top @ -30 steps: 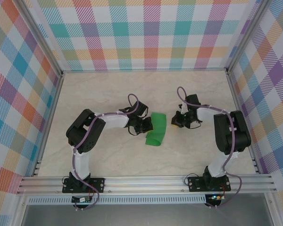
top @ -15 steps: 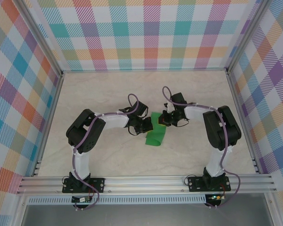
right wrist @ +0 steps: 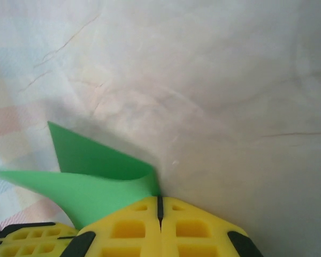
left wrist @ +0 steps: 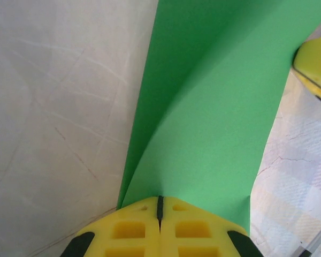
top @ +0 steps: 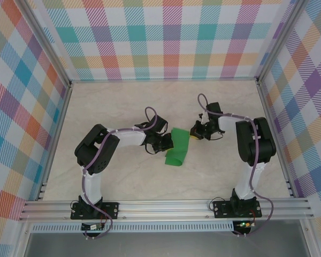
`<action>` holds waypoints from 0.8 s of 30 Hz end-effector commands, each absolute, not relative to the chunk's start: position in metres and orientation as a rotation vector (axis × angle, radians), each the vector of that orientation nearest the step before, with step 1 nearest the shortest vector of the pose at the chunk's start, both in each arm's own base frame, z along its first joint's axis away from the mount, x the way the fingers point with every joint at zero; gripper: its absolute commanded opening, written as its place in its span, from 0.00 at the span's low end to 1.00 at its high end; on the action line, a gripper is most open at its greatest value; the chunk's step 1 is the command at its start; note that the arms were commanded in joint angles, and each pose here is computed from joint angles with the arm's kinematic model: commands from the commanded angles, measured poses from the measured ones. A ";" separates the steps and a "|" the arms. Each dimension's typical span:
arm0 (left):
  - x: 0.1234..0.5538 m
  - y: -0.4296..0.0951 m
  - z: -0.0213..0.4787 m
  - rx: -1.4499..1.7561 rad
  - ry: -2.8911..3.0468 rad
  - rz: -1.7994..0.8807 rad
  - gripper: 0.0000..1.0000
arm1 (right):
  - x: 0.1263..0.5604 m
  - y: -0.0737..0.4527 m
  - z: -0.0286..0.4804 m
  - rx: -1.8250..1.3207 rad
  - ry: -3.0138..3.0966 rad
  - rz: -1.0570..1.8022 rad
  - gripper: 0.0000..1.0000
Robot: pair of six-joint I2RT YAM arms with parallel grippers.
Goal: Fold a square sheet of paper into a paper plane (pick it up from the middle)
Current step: Fold the square sheet of paper in half at the center of the table.
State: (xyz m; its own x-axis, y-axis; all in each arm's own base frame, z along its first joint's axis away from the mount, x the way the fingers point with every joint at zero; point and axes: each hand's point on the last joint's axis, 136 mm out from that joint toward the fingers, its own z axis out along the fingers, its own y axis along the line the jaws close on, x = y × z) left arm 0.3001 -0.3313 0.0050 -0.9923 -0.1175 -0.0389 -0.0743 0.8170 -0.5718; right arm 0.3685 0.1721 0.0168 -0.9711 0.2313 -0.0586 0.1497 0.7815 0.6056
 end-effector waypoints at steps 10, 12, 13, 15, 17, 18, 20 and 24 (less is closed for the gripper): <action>0.210 -0.232 -0.096 -0.329 3.336 -0.219 0.00 | 0.360 0.209 0.061 0.221 2.774 0.945 0.00; 0.209 -0.231 -0.097 -0.332 3.339 -0.212 0.00 | 0.361 0.220 0.052 0.206 2.804 0.968 0.00; 0.209 -0.231 -0.097 -0.330 3.340 -0.214 0.00 | 0.364 0.222 0.049 0.210 2.812 0.977 0.00; 0.209 -0.231 -0.097 -0.332 3.341 -0.211 0.00 | 0.368 0.224 0.041 0.222 2.826 0.969 0.00; 0.208 -0.231 -0.098 -0.333 3.344 -0.208 0.00 | 0.372 0.222 0.036 0.231 2.837 0.938 0.00; 0.208 -0.231 -0.098 -0.332 3.345 -0.207 0.00 | 0.374 0.221 0.034 0.233 2.839 0.925 0.00; 0.207 -0.230 -0.099 -0.332 3.349 -0.203 0.00 | 0.377 0.216 0.026 0.254 2.854 0.881 0.00; 0.206 -0.229 -0.099 -0.332 3.351 -0.202 0.00 | 0.376 0.197 0.006 0.330 2.883 0.793 0.00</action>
State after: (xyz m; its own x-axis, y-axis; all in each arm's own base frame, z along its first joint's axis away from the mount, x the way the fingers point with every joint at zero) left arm 0.3002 -0.3315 0.0048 -0.9922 -0.1175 -0.0418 -0.0723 0.8152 -0.5747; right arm 0.3709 0.2115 0.0177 -0.9765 0.2017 -0.0755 0.1258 0.8188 0.5601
